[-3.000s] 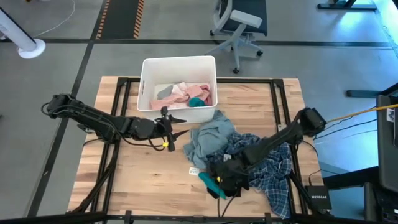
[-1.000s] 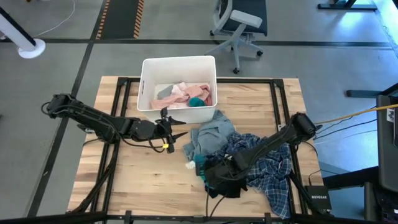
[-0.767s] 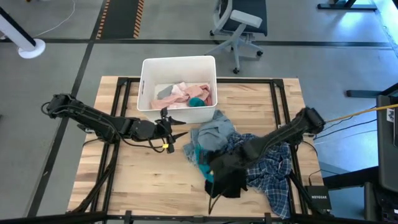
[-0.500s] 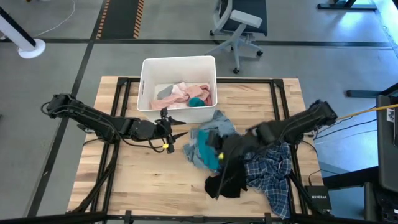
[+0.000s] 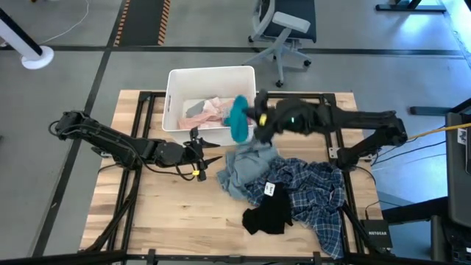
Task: Sort clothes
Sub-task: Put the blue sock into the white bin
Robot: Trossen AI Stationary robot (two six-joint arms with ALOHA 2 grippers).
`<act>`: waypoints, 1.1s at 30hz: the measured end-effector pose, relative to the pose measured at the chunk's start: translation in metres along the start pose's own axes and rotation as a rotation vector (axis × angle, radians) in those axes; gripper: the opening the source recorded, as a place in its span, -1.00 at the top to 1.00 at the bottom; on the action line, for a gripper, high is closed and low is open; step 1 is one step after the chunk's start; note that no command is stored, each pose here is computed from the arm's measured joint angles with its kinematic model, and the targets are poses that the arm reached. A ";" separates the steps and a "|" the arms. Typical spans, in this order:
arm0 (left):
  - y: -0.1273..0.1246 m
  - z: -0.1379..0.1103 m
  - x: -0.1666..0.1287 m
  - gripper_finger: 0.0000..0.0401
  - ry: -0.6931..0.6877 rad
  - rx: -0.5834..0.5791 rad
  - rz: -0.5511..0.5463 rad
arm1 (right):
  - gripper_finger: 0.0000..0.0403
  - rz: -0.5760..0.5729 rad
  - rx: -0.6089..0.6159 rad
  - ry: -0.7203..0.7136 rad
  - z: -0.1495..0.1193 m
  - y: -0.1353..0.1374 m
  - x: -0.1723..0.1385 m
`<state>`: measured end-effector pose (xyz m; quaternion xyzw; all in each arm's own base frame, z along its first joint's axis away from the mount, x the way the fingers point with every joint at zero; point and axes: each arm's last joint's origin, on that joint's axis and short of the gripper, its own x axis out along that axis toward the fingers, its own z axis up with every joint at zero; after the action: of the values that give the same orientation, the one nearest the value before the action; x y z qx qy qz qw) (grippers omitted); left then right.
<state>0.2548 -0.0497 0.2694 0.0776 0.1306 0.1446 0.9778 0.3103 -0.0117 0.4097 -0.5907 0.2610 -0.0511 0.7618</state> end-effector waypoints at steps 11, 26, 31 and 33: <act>0.000 0.000 0.000 0.09 0.000 0.007 0.000 | 0.63 -0.072 0.344 0.080 -0.055 -0.017 0.036; 0.000 -0.002 0.000 0.09 0.016 0.017 0.000 | -0.08 -0.015 0.409 0.198 -0.066 -0.003 0.057; 0.000 -0.002 0.000 0.09 0.016 0.017 0.000 | -0.07 0.184 0.380 0.188 -0.066 0.006 0.050; 0.000 -0.002 0.000 0.09 0.016 0.016 0.000 | -0.07 0.223 0.377 0.203 -0.067 0.009 0.049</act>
<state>0.2543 -0.0495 0.2677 0.0845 0.1394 0.1439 0.9761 0.3197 -0.0866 0.3739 -0.3973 0.3859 -0.0735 0.8294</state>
